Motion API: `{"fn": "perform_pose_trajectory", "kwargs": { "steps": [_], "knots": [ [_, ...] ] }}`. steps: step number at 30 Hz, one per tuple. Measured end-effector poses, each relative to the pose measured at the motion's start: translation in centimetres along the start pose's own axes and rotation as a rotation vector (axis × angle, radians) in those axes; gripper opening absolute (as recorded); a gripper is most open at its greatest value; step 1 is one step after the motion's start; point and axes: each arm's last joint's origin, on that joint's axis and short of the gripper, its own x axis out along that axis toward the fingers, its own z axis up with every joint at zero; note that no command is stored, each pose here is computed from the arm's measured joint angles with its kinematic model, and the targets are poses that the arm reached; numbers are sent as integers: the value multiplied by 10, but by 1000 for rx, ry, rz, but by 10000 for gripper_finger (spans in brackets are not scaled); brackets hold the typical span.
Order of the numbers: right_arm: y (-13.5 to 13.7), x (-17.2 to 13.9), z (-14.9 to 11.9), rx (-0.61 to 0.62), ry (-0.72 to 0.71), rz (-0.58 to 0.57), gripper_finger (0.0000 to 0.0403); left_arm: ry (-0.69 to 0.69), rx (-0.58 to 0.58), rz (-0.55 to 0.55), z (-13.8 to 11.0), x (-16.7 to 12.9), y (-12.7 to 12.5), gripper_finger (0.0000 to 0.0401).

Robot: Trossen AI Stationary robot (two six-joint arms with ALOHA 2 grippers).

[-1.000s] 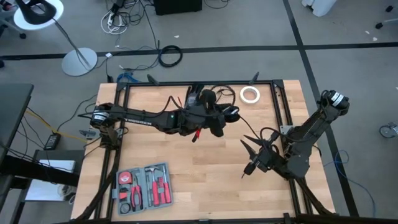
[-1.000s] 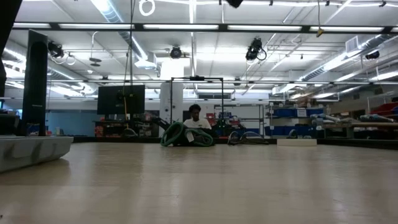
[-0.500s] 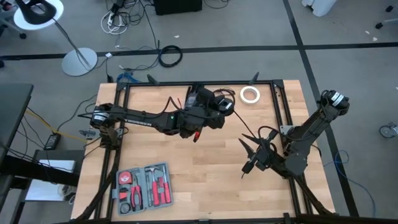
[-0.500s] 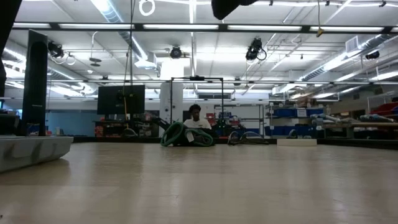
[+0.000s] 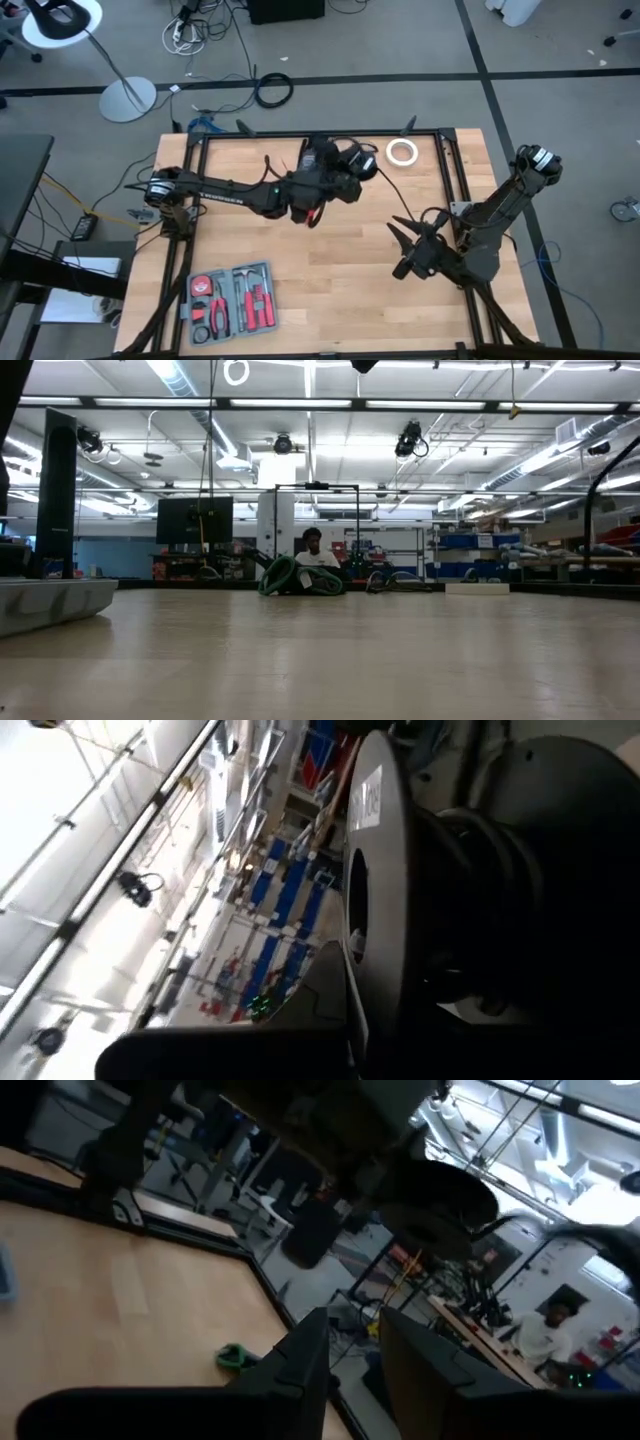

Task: Coil cords
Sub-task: Coil the black wire into a spool

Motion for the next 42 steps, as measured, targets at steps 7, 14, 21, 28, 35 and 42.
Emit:
{"fn": "perform_pose_trajectory", "kwargs": {
  "steps": [7,14,21,28,35,42],
  "knots": [
    [-3,1,-9,21,3,-5,89,-54,-76,-19,9,-12,-3,0],
    [-2,-7,-42,163,-14,26,88,-116,-198,-58,16,-21,-6,0],
    [8,-21,-72,257,-40,83,88,-192,-293,-128,29,-41,-12,0],
    [15,-43,-97,399,-82,218,87,-202,-349,-233,39,-67,-26,0],
    [23,-51,-115,535,-92,446,83,-252,-464,-360,49,-92,-38,0],
    [35,-45,-128,639,45,694,84,-229,-525,-476,56,-114,-71,0]
  ]
}}
